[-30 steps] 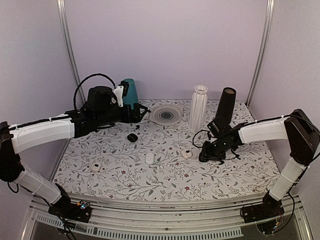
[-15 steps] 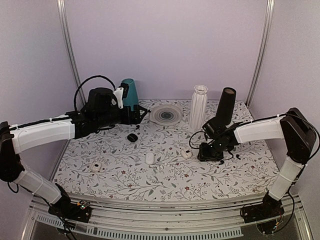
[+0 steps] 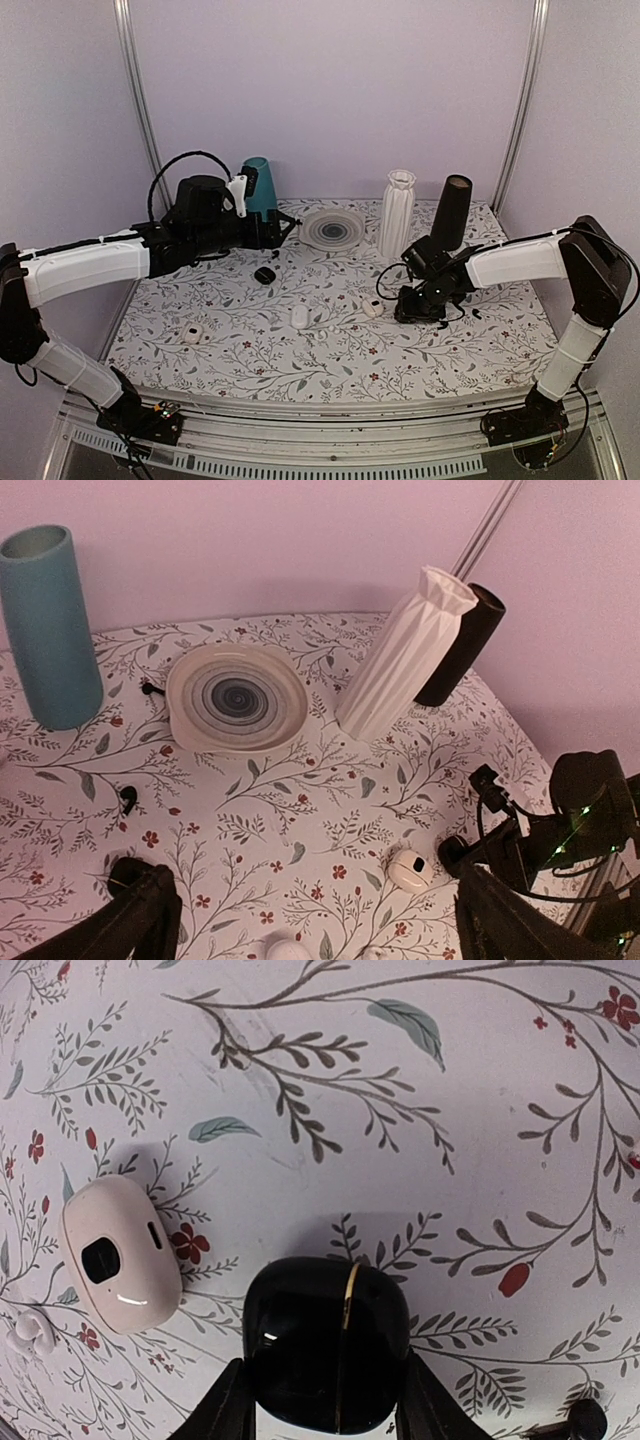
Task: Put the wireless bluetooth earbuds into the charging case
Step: Pick up the charging case from the center of the board, then pass from the right arm to the left
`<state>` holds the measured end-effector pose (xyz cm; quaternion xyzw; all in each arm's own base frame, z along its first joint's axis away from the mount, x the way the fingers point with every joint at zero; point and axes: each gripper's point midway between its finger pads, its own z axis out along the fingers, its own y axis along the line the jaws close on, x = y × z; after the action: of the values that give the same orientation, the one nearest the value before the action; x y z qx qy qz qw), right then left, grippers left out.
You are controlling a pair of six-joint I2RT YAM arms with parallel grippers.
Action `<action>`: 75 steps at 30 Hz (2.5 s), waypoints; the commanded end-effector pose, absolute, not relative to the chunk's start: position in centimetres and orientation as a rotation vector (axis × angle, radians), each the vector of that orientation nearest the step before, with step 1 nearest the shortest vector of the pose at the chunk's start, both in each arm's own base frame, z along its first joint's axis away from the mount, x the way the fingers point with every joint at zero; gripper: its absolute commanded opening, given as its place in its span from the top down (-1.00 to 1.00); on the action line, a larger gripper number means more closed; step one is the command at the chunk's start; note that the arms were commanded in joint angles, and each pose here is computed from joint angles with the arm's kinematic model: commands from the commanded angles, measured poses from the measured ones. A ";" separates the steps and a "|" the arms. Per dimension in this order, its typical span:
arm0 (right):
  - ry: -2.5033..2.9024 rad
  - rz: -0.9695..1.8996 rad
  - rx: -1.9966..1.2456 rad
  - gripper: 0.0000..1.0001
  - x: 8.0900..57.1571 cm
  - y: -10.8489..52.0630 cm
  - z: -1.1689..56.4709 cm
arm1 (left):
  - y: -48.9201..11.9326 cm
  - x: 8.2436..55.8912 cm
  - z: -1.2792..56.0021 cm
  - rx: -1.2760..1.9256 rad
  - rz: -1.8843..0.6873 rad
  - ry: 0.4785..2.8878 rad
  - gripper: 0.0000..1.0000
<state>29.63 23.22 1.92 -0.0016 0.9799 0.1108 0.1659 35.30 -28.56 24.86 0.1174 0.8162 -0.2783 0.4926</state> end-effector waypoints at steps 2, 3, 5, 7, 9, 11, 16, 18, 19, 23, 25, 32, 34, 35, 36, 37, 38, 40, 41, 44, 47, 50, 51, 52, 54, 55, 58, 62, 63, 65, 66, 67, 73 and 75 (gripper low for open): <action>2.774 0.284 -0.006 0.23 30.0 23.1 2.4 | -29.2 35.5 25.0 0.285 -0.719 1.982 -0.92; 2.762 0.286 -0.008 0.23 30.2 23.1 2.7 | -29.5 35.5 25.0 0.294 -0.739 1.986 -0.92; 2.733 0.306 -0.019 0.23 30.4 23.3 3.4 | -30.4 35.4 24.7 0.314 -0.782 1.999 -0.92; 2.703 0.323 -0.027 0.23 30.6 23.4 4.0 | -31.3 35.5 24.3 0.330 -0.826 2.022 -0.92; 2.674 0.349 -0.046 0.23 30.9 23.6 4.7 | -32.4 35.4 23.5 0.353 -0.878 2.053 -0.92; 2.642 0.376 -0.071 0.23 31.0 23.9 5.5 | -33.4 35.3 22.4 0.360 -0.933 2.094 -0.91; 2.517 0.489 -0.163 0.21 31.5 25.1 8.5 | -36.1 34.8 19.8 0.393 -1.101 2.169 -0.82; 2.453 0.537 -0.218 0.20 31.7 25.8 10.0 | -37.0 34.4 19.3 0.409 -1.169 2.180 -0.78; 2.423 0.560 -0.243 0.19 31.7 26.1 10.6 | -37.4 34.4 19.0 0.421 -1.193 2.185 -0.76; 2.306 0.643 -0.360 0.17 31.6 27.3 13.4 | -38.7 34.1 18.4 0.456 -1.267 2.212 -0.68; 2.261 0.667 -0.403 0.16 31.5 27.8 14.4 | -39.2 34.1 18.2 0.458 -1.298 2.225 -0.64; 2.147 0.710 -0.529 0.15 30.7 29.9 16.9 | -41.1 33.7 18.5 0.459 -1.453 2.219 -0.38; 2.131 0.708 -0.553 0.15 30.6 30.4 17.2 | -41.6 33.5 18.3 0.461 -1.482 2.224 -0.33; 2.125 0.706 -0.568 0.15 30.5 30.7 17.2 | -41.8 33.5 18.2 0.462 -1.489 2.223 -0.31; 2.119 0.702 -0.576 0.15 30.5 31.0 17.3 | -42.1 33.4 18.2 0.463 -1.494 2.224 -0.29; 2.120 0.699 -0.585 0.15 30.4 31.2 17.2 | -42.3 33.4 18.2 0.466 -1.498 2.221 -0.27; 2.118 0.697 -0.593 0.15 30.3 31.4 17.1 | -42.5 33.3 18.2 0.470 -1.501 2.220 -0.25; 2.116 0.694 -0.593 0.14 30.4 31.6 17.1 | -42.9 33.2 18.2 0.476 -1.505 2.218 -0.20; 2.114 0.699 -0.591 0.14 30.4 31.7 17.2 | -43.0 33.1 18.2 0.480 -1.508 2.217 -0.19; 2.117 0.706 -0.597 0.15 30.5 32.1 17.0 | -43.4 32.9 18.3 0.489 -1.514 2.212 -0.15; 2.111 0.707 -0.606 0.14 30.6 32.5 17.0 | -43.7 32.8 18.5 0.504 -1.520 2.208 -0.13; 2.103 0.709 -0.617 0.14 30.7 32.8 17.2 | -44.0 32.7 18.7 0.520 -1.515 2.210 -0.12; 2.100 0.709 -0.620 0.14 30.7 32.9 17.2 | -44.1 32.6 18.7 0.522 -1.514 2.211 -0.11; 2.096 0.712 -0.622 0.14 30.7 33.0 17.3 | -44.2 32.6 18.6 0.523 -1.515 2.213 -0.11; 2.093 0.716 -0.628 0.14 30.7 33.2 17.3 | -44.5 32.4 18.4 0.528 -1.518 2.220 -0.08; 2.092 0.717 -0.630 0.14 30.7 33.3 17.4 | -44.7 32.3 18.3 0.530 -1.519 2.225 -0.08; 2.082 0.726 -0.635 0.14 30.6 33.5 17.7 | -45.0 32.0 17.9 0.532 -1.522 2.233 -0.06; 2.081 0.733 -0.643 0.14 30.5 33.8 17.5 | -45.7 31.7 18.3 0.550 -1.541 2.222 -0.01; 2.080 0.736 -0.643 0.14 30.5 33.9 17.6 | -45.8 31.7 18.5 0.556 -1.546 2.216 0.01; 2.079 0.736 -0.642 0.14 30.5 34.0 17.6 | -46.2 31.7 17.1 0.556 -1.545 2.246 0.03; 2.079 0.736 -0.643 0.14 30.5 34.0 17.6 | -46.3 31.7 16.9 0.557 -1.544 2.250 0.04; 2.079 0.735 -0.644 0.14 30.5 34.0 17.6 | -46.3 31.8 16.8 0.558 -1.545 2.251 0.04; 2.077 0.735 -0.645 0.14 30.6 34.1 17.6 | -46.4 31.7 16.4 0.565 -1.553 2.264 0.12; 2.078 0.739 -0.650 0.14 30.6 34.2 17.5 | -46.5 31.6 16.3 0.570 -1.559 2.263 0.16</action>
<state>30.24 32.93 15.75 -0.2468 0.8432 0.2763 0.3895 32.05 -45.72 16.00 0.1886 0.8025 -0.5393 0.1721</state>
